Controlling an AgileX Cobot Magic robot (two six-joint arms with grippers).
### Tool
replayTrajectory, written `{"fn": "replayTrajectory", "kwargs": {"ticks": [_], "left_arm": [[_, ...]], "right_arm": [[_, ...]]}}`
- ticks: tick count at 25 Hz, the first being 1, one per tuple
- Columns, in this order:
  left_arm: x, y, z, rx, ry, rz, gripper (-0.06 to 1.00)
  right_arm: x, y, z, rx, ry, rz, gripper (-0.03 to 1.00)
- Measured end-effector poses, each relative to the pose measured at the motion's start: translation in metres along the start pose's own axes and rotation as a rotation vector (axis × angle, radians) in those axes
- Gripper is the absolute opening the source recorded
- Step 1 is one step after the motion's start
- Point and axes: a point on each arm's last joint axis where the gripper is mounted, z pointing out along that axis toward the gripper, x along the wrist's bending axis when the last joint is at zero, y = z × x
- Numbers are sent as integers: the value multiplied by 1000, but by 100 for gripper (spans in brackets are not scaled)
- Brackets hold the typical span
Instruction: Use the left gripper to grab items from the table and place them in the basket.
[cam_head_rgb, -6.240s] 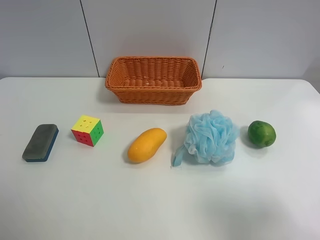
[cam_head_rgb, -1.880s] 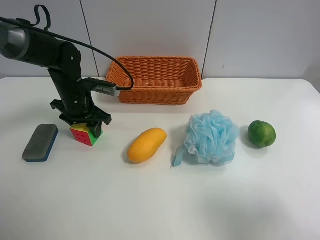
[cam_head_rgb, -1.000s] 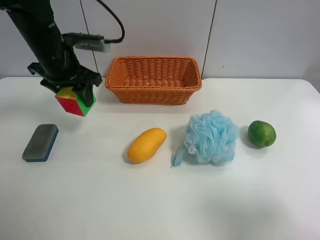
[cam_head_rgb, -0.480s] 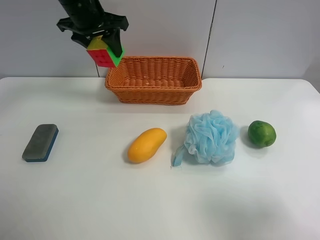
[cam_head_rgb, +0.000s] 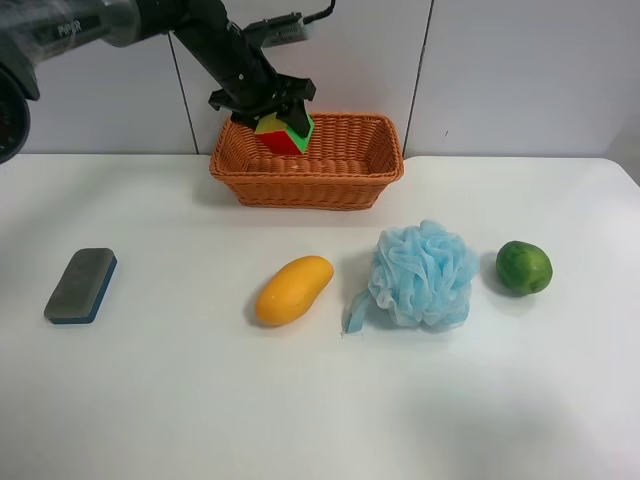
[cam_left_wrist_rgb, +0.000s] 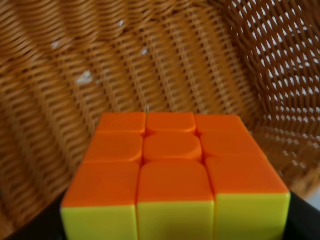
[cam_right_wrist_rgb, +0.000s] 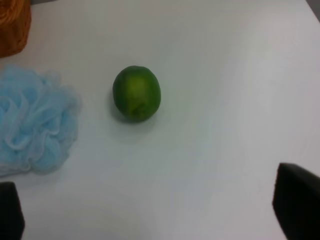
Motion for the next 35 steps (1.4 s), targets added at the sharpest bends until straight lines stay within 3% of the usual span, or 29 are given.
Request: {"fn": "replayTrajectory", "kwargs": {"ticks": [6,12,16,19,26,31,35], "left_arm": [[14,-13,38,10,11,38,56],[19,-15,49,-5,22,86,58],[19,-14,49,-22,24,81,91],[18,-12,45,-20,20,71,98],[8,4,-17,5,44,79,99],[1,7,-76,86,129,95,99],[-8,13,-121,51,200,108,99]], "right_arm": [[0,0,0,0,0,0,99],[0,0,0,0,0,0,99],[0,0,0,0,0,0,99],[0,0,0,0,0,0,99],[0,0,0,0,0,0,99],[0,0,0,0,0,0,99],[0,0,0,0,0,0,99]]}}
